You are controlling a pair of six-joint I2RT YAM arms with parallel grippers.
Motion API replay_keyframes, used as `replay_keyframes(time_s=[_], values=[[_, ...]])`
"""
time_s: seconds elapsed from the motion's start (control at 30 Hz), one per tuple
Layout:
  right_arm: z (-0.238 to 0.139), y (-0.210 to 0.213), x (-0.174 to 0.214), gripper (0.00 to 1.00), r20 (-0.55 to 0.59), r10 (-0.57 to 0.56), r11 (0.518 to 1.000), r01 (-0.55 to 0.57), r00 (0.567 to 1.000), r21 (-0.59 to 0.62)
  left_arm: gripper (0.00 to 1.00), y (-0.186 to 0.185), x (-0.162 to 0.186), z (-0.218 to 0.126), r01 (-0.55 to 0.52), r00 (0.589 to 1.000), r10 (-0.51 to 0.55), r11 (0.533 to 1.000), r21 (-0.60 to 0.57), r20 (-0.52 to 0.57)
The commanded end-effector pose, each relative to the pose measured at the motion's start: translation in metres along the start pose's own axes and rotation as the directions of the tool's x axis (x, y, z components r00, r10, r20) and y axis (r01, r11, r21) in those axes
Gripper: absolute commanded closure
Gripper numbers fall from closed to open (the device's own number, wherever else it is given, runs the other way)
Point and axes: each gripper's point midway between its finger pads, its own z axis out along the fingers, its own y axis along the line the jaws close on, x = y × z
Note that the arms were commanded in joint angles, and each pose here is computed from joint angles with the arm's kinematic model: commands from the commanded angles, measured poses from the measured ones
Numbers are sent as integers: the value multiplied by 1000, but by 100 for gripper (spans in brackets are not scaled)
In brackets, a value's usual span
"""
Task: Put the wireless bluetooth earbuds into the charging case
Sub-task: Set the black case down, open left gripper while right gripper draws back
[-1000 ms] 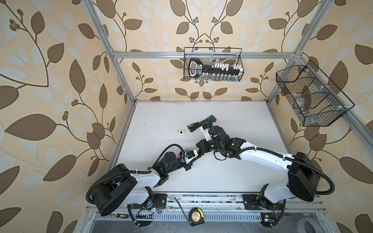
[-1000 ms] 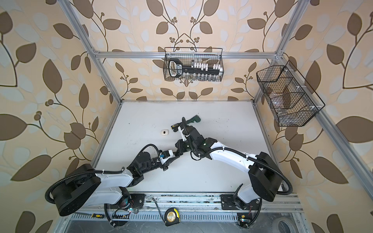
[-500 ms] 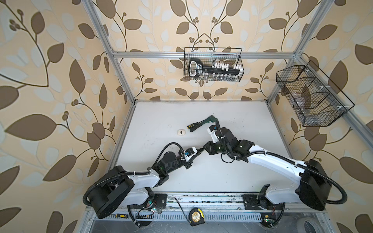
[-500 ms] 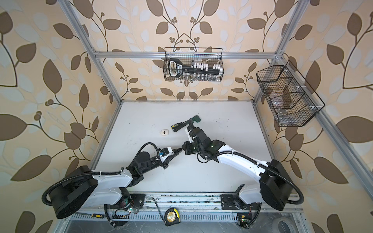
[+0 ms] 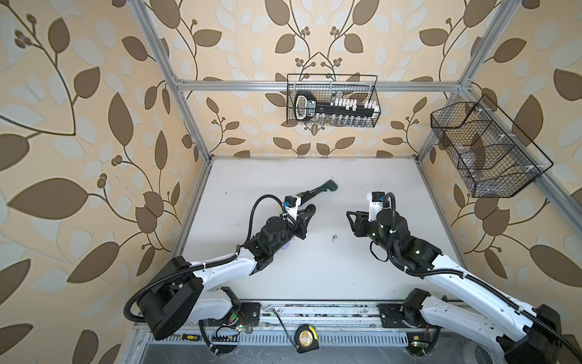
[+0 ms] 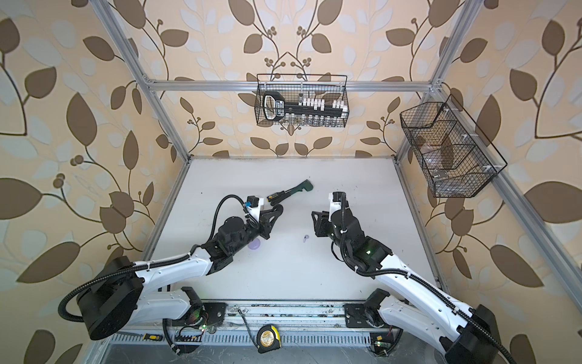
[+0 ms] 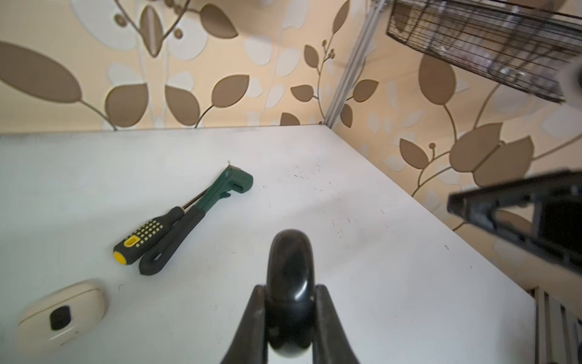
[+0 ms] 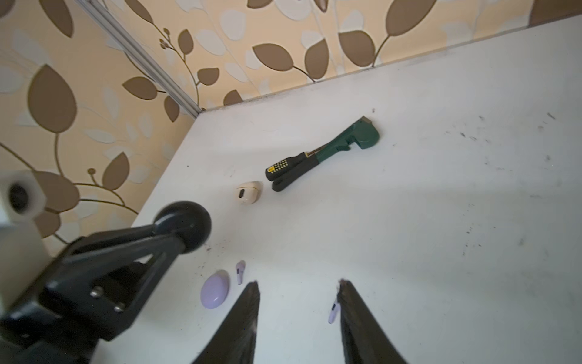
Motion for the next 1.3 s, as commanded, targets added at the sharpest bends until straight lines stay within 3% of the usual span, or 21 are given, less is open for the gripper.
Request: replay_keyframes(time_s=[0.0, 0.17, 0.6, 0.87, 1.07, 1.2, 1.27], values=[[-2, -14, -14, 57, 89, -12, 997, 6, 996, 75, 100, 20, 20, 8, 224, 963, -242, 963, -146, -116], [8, -16, -5, 57, 68, -20, 996, 14, 997, 84, 100, -3, 44, 28, 304, 926, -302, 952, -26, -227], [20, -12, 4, 55, 12, -41, 996, 40, 999, 81, 100, -4, 109, 69, 386, 802, -379, 919, -83, -461], [25, -9, 9, 55, -20, -44, 996, 45, 999, 74, 100, 15, 131, 78, 432, 746, -456, 886, -169, -485], [26, -6, 9, 55, -26, -42, 997, 43, 999, 64, 100, 37, 147, 80, 506, 684, -552, 830, -234, -477], [23, -6, 8, 55, -22, -41, 998, 42, 999, 55, 99, 40, 145, 80, 503, 688, -551, 831, -237, -473], [22, -8, 7, 54, -11, -42, 997, 42, 999, 64, 92, 43, 144, 79, 483, 696, -544, 838, -254, -469]])
